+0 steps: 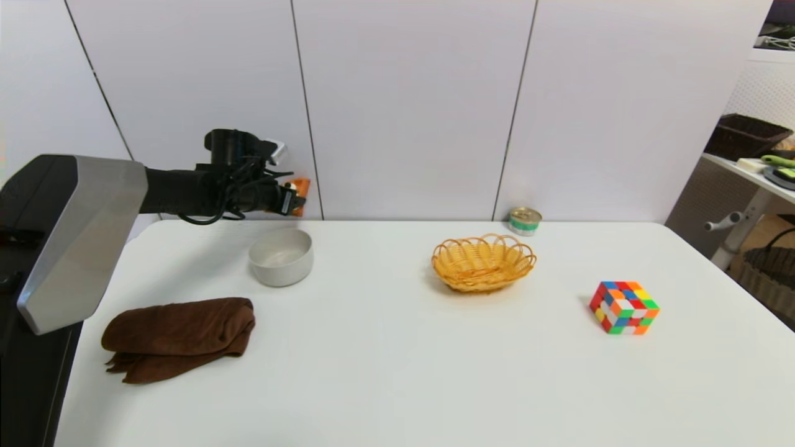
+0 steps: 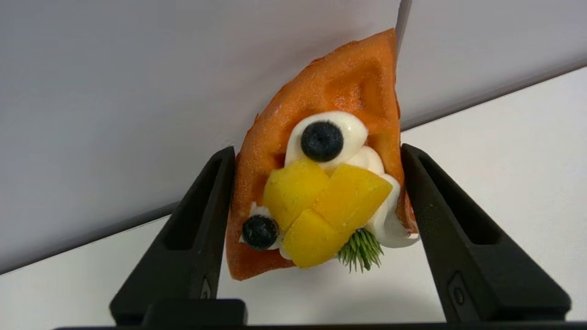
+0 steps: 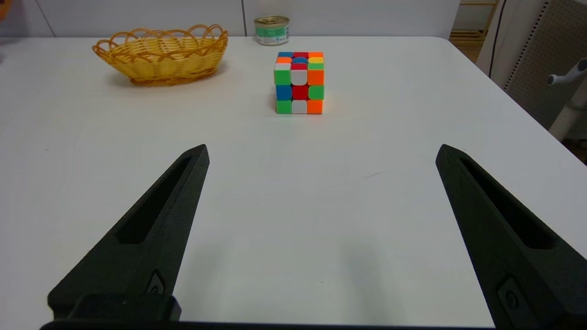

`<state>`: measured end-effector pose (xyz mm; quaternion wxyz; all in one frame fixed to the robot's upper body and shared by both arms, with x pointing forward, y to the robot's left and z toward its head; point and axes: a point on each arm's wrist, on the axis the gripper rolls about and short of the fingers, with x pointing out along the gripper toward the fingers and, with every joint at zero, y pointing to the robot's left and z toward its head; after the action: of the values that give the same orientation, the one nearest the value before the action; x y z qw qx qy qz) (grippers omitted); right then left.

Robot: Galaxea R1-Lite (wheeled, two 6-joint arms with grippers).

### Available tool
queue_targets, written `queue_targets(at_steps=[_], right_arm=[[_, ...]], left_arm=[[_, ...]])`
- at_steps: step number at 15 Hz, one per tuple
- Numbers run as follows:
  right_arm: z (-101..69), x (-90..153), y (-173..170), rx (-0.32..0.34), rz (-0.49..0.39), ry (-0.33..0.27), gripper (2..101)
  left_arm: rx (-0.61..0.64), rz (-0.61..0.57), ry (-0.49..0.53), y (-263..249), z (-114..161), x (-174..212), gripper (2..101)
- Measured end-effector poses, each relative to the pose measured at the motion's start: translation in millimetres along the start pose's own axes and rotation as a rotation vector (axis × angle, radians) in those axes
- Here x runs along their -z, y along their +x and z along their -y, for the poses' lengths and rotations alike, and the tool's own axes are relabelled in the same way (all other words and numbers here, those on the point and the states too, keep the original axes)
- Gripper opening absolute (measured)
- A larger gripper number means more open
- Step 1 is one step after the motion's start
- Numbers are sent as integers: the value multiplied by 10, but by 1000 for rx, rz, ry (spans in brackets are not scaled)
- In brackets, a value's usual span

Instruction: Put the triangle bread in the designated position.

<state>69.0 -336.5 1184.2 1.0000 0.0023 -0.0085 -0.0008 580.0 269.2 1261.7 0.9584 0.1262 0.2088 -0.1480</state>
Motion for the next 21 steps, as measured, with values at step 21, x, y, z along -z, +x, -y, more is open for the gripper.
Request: queue_targets(at_steps=[21], right_arm=[[0, 0, 0, 0, 0, 0, 980]], left_arm=[[-25, 140, 57, -3092, 430, -250, 961]])
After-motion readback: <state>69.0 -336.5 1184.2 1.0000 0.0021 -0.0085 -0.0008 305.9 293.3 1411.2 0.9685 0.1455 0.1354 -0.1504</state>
